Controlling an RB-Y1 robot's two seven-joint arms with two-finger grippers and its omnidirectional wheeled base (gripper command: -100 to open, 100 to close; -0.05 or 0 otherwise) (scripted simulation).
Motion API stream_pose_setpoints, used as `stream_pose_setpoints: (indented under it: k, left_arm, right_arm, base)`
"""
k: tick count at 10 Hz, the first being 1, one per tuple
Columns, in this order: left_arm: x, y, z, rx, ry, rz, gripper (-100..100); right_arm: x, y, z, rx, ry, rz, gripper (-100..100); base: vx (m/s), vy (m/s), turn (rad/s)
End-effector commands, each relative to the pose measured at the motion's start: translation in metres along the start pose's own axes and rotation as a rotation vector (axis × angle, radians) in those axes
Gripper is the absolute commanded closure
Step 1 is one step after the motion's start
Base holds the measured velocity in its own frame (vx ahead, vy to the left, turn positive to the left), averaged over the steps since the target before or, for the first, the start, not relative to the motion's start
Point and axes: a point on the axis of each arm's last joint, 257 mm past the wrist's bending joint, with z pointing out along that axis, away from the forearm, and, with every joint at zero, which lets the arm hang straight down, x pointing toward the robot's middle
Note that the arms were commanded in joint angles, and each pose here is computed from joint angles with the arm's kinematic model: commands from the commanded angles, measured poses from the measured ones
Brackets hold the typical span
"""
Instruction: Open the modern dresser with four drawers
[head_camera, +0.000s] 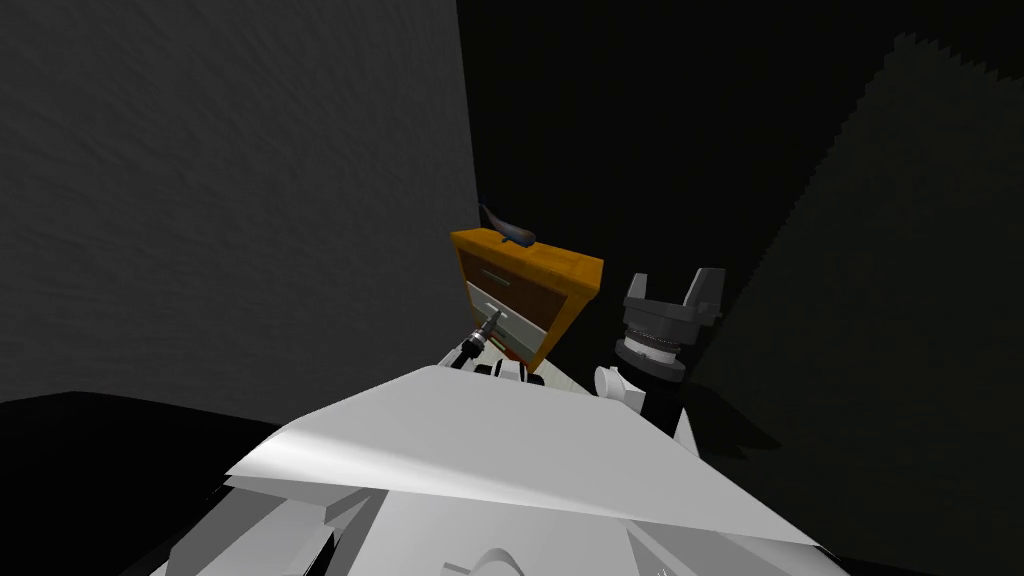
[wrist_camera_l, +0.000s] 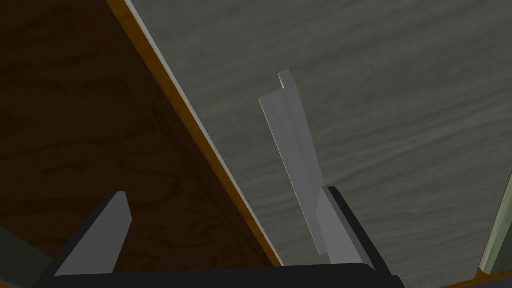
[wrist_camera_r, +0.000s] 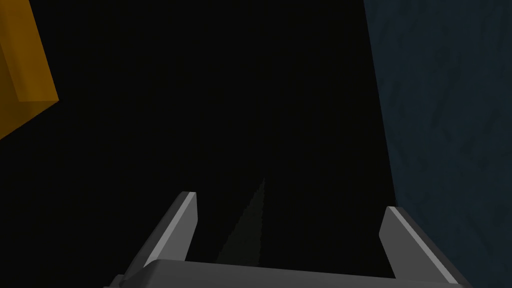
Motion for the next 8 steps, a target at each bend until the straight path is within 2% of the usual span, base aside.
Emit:
stream_pose_setpoints:
  k: [1, 4, 5, 8]
  left_arm:
    - [0.013, 0.018, 0.001, -0.042, 0.04, 0.022, -100]
    - [0.023, 0.039, -0.003, -0.084, 0.08, 0.051, -100]
    - [0.022, 0.035, -0.002, -0.077, 0.073, 0.045, -100]
    - [0.039, 0.03, 0.0, -0.086, 0.05, 0.045, -100]
  right_arm:
    - [0.0, 0.0, 0.0, 0.0, 0.0, 0.0, 0]
    - [0.0, 0.0, 0.0, 0.0, 0.0, 0.0, 0]
    - [0.0, 0.0, 0.0, 0.0, 0.0, 0.0, 0]
    - [0.0, 0.0, 0.0, 0.0, 0.0, 0.0, 0]
  base:
    - [0.015, 0.025, -0.071]
    - [0.014, 0.018, -0.065]
    - [0.004, 0.007, -0.017]
    - [0.021, 0.057, -0.098]
